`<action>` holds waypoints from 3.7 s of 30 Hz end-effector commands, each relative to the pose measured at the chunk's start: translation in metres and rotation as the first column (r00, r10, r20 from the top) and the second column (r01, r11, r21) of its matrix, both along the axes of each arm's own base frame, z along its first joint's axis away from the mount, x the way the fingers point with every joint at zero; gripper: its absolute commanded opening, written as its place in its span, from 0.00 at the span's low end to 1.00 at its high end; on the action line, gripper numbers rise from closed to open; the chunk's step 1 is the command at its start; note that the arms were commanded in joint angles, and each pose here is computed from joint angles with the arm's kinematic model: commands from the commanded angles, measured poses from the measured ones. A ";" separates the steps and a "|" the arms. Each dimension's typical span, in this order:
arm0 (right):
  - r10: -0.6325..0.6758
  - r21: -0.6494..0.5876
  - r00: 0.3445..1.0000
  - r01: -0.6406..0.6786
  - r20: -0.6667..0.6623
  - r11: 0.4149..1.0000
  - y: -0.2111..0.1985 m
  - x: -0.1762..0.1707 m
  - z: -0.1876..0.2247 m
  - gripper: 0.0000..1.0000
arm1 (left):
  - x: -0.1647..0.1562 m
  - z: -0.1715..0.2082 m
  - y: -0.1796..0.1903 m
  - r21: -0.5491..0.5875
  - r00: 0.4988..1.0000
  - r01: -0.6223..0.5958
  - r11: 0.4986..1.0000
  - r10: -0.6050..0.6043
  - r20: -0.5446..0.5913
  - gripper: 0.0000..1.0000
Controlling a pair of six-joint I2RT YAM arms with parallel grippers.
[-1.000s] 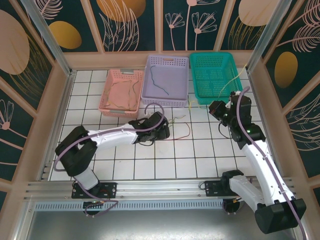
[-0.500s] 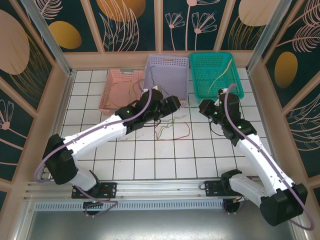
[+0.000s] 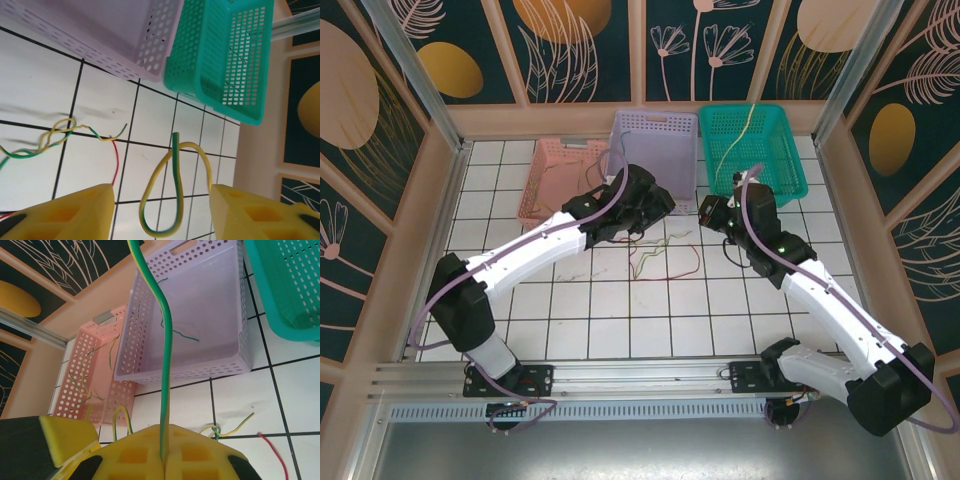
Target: Untangle the cables
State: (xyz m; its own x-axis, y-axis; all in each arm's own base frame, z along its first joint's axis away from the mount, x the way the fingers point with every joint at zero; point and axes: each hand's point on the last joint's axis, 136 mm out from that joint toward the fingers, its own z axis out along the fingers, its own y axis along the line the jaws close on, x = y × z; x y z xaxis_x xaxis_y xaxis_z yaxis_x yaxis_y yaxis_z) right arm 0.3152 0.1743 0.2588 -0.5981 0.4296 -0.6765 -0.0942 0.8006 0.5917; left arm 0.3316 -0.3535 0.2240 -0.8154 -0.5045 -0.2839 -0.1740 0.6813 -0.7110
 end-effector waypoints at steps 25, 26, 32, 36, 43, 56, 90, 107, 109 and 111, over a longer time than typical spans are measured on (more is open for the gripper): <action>-0.167 0.336 0.944 0.262 -0.286 0.905 -0.078 0.122 0.017 0.00 | -0.038 0.081 0.054 -0.071 0.758 0.130 0.989 -0.053 0.650 0.00; -0.163 0.358 0.936 0.275 -0.311 0.893 -0.080 0.126 0.013 0.00 | -0.040 0.087 0.067 -0.123 0.746 0.091 0.988 0.014 0.665 0.00; -0.082 0.385 0.954 0.194 -0.289 0.902 -0.056 0.130 0.020 0.00 | -0.041 0.100 0.102 -0.248 0.725 -0.038 0.968 0.198 0.660 0.00; -0.067 0.286 0.952 0.157 -0.300 0.945 -0.040 0.112 0.006 0.00 | -0.034 0.117 0.132 -0.330 0.700 -0.139 0.934 0.328 0.634 0.00; -0.116 0.386 0.970 0.192 -0.213 0.902 -0.036 0.082 0.011 0.00 | -0.021 0.121 0.160 -0.531 0.727 -0.212 0.820 0.496 0.476 0.00; -0.232 0.004 0.938 0.239 0.257 0.971 0.001 0.085 0.068 0.00 | 0.007 0.077 0.078 -0.440 0.944 -0.304 0.845 0.328 -0.023 0.72; 0.220 -0.202 0.975 -0.219 -0.020 0.955 0.032 0.035 -0.007 0.00 | 0.048 0.131 0.144 0.007 0.887 -0.211 0.978 0.188 0.421 0.00; 0.484 0.003 0.747 -0.542 -0.457 0.840 0.128 -0.016 -0.077 0.00 | 0.124 0.124 0.126 0.518 0.807 -0.028 0.855 -0.286 0.516 0.00; 0.518 0.026 0.707 -0.579 -0.482 0.815 0.138 -0.020 -0.080 0.00 | 0.128 0.122 0.126 0.567 0.788 -0.030 0.823 -0.329 0.520 0.00; 0.536 0.057 0.691 -0.587 -0.485 0.808 0.144 -0.021 -0.078 0.00 | 0.130 0.120 0.127 0.583 0.781 -0.039 0.812 -0.339 0.524 0.00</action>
State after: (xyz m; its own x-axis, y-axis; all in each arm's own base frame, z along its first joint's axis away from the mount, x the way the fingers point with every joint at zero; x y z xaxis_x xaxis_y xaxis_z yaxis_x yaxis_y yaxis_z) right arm 0.3344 0.3179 0.2040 -0.8961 -0.0243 -0.4431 -0.3153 0.7374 0.5974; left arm 0.4378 -0.2474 0.3027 -0.6019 -0.0475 -0.7971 0.2830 0.9208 -0.2685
